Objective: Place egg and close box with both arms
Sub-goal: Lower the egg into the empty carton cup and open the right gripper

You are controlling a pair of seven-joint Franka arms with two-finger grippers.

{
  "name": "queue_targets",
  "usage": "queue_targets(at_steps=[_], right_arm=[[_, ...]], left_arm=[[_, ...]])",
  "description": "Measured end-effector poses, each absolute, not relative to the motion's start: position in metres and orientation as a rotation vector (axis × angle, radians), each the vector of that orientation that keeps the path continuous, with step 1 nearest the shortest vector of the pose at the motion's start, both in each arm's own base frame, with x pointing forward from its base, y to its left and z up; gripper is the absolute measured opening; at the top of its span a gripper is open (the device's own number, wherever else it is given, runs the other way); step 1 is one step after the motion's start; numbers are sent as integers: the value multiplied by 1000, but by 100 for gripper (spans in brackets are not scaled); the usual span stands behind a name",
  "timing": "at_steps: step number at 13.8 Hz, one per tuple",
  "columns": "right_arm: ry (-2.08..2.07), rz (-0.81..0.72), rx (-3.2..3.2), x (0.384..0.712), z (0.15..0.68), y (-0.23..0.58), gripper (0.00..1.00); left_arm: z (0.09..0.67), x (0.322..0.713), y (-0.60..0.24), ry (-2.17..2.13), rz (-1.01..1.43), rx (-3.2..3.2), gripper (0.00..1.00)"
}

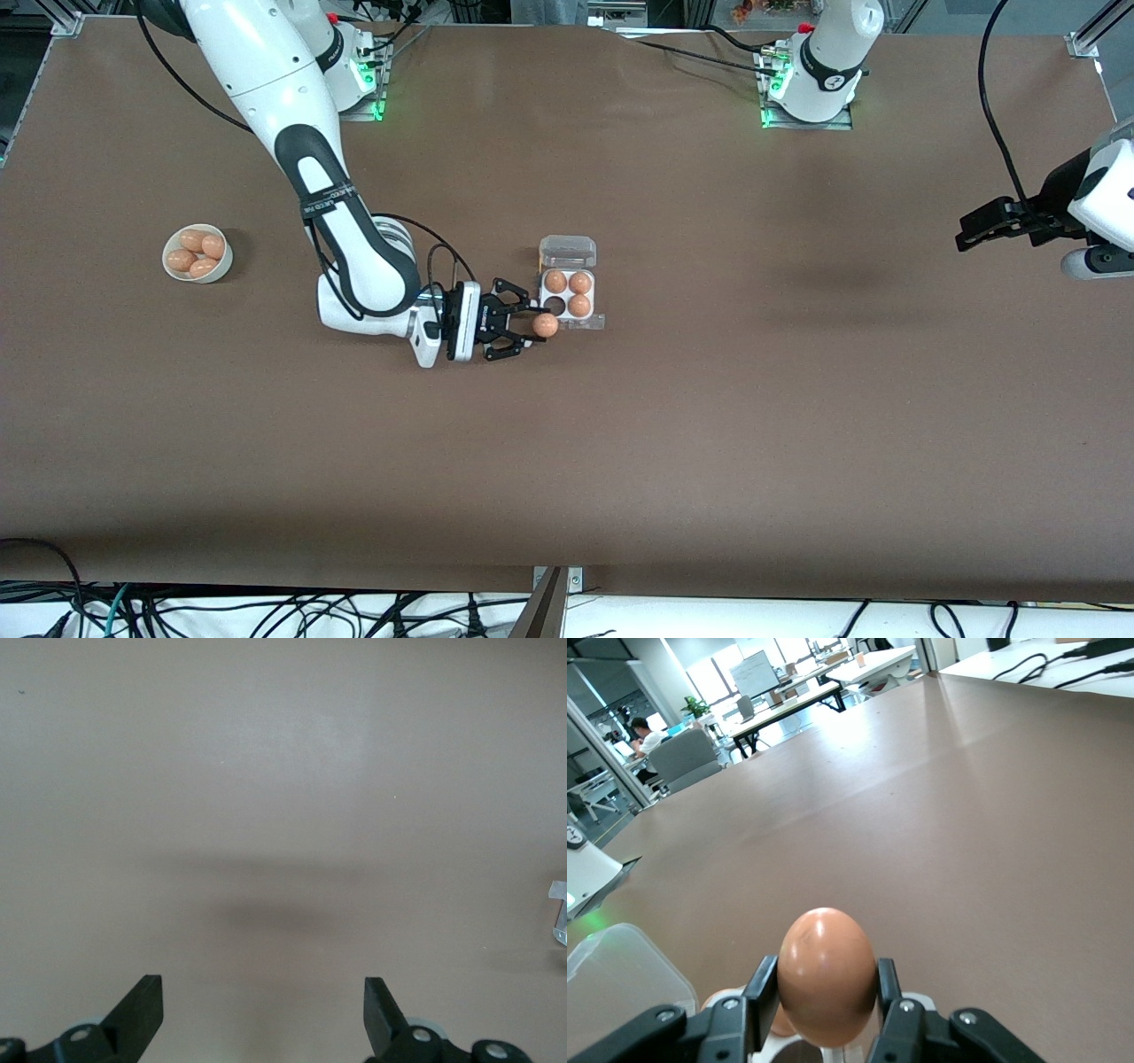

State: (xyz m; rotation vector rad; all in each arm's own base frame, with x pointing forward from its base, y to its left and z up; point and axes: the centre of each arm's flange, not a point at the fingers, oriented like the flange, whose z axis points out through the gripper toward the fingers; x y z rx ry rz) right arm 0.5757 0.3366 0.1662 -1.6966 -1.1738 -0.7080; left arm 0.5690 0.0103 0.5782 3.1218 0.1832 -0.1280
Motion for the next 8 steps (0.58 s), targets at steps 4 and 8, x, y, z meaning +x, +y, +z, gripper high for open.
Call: queue_targets(at_steps=[4,8], right_arm=[[-1248,-730,-1652,566,163,346,49],[-1267,-717,-1646,557,154,345,49]], left_arm=[[578,569,10,183,-129,3122,100],[577,569,10,183,-130,3122,100]])
